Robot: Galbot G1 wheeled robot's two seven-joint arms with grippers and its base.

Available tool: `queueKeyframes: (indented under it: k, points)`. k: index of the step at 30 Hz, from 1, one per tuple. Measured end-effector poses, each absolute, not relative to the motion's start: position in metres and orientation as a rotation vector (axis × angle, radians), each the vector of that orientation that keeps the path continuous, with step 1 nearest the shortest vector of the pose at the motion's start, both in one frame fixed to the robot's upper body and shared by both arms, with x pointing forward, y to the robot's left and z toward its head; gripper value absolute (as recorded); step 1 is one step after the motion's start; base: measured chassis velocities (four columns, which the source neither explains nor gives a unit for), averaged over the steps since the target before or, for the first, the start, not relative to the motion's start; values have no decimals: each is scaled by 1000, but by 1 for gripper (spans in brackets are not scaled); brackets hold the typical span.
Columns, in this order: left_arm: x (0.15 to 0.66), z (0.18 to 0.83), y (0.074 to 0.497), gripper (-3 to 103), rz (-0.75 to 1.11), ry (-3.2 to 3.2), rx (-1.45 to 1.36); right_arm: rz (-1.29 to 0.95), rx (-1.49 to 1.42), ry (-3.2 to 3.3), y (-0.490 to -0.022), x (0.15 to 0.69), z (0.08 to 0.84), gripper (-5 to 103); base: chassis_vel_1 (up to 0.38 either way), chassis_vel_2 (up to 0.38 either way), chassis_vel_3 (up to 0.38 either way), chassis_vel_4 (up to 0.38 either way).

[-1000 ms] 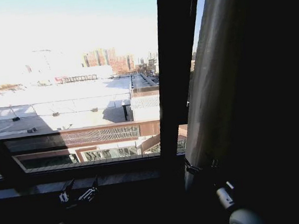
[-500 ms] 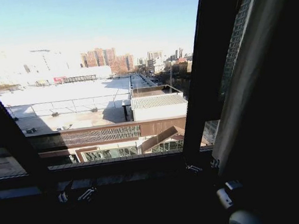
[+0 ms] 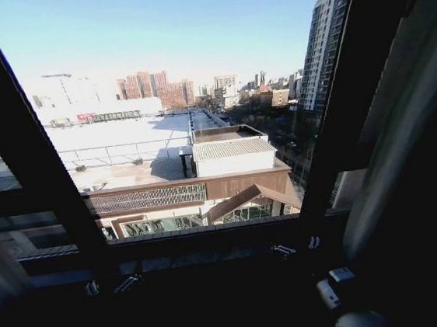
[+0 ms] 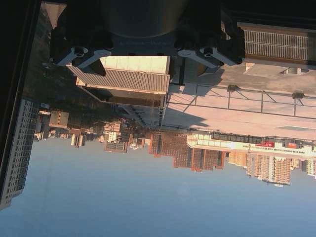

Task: Open the curtains by pulling them apart, changing their state from closed to fully open.

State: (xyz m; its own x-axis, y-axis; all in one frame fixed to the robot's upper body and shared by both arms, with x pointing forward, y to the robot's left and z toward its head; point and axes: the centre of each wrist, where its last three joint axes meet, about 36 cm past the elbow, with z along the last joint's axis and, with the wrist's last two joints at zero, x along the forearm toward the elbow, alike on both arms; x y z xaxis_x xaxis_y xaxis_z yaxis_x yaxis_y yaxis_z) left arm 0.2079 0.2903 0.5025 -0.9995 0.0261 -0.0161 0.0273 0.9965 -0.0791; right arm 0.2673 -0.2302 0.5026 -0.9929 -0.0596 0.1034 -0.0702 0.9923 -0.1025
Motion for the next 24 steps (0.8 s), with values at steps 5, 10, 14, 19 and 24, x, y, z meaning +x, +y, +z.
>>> queueKeyframes:
  k: [5,10,14,19,24]
  points:
    - [204,504,289,100,-123,3123,39,161,105,-3035,-229,264,503,100,352,358,-360,-362]
    - [204,506,288,100,-120,3119,42,158,108,-3037,-228,262,504,100,346,346,-346,-348]
    - [203,508,287,100,-119,3116,44,160,111,-3039,-227,261,505,100,363,360,-341,-348]
    - [202,507,286,100,-116,3116,37,162,111,-3038,-227,260,504,100,364,351,-352,-356]
    - [201,507,286,100,-114,3110,33,159,116,-3046,-226,259,503,100,359,355,-363,-358]
